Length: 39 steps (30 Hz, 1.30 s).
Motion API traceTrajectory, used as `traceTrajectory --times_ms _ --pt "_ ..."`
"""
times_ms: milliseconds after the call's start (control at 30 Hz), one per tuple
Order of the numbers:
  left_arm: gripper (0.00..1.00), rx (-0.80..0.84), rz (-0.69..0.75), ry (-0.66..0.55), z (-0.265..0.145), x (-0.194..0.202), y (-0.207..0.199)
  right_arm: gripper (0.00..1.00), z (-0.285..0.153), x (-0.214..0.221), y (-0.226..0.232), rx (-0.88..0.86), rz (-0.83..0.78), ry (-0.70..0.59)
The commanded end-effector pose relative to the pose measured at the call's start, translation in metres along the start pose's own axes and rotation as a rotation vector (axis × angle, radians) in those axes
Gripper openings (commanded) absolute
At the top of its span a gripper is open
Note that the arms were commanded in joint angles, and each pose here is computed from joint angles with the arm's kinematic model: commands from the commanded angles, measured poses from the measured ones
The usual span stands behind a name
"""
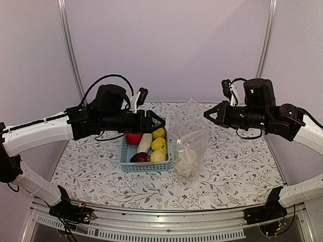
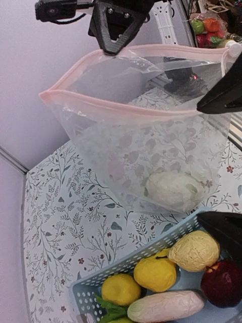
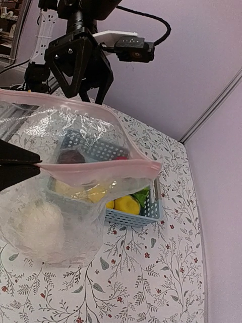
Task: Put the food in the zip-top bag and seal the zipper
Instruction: Adjust the zipper food storage bag at the center of the board, then pick up the fake fruit from the bin.
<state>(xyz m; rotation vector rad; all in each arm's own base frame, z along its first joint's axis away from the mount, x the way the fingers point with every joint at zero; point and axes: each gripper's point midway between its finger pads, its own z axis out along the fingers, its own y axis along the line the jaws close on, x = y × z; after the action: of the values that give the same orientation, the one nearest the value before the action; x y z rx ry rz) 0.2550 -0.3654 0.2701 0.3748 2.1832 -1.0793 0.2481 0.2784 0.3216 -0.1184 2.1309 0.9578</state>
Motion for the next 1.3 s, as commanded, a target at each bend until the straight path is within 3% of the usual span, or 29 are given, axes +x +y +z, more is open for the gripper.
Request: traceTrajectory --times_ms 0,133,267,433,867,1267 --pt "0.75 -0.119 0.091 -0.108 -0.039 -0.016 0.019 0.0 0.002 -0.005 0.008 -0.03 -0.009 -0.008" --pt "0.87 -0.273 0.054 -0.137 -0.058 -0.011 0.061 0.0 0.004 -0.006 0.009 -0.031 -0.009 -0.009" --pt "0.88 -0.424 -0.021 -0.025 -0.055 0.015 0.111 0.0 0.009 -0.002 0.012 -0.046 -0.009 0.014" --pt "0.87 -0.509 -0.035 0.123 -0.033 0.048 0.137 0.0 0.015 0.002 0.012 -0.046 -0.009 0.035" --pt "0.9 -0.606 -0.045 0.326 0.009 0.099 0.171 0.0 0.02 0.004 0.012 -0.044 -0.008 0.047" --pt "0.84 -0.59 -0.018 0.387 0.037 0.113 0.164 0.0 0.021 0.005 0.01 -0.037 -0.014 0.053"
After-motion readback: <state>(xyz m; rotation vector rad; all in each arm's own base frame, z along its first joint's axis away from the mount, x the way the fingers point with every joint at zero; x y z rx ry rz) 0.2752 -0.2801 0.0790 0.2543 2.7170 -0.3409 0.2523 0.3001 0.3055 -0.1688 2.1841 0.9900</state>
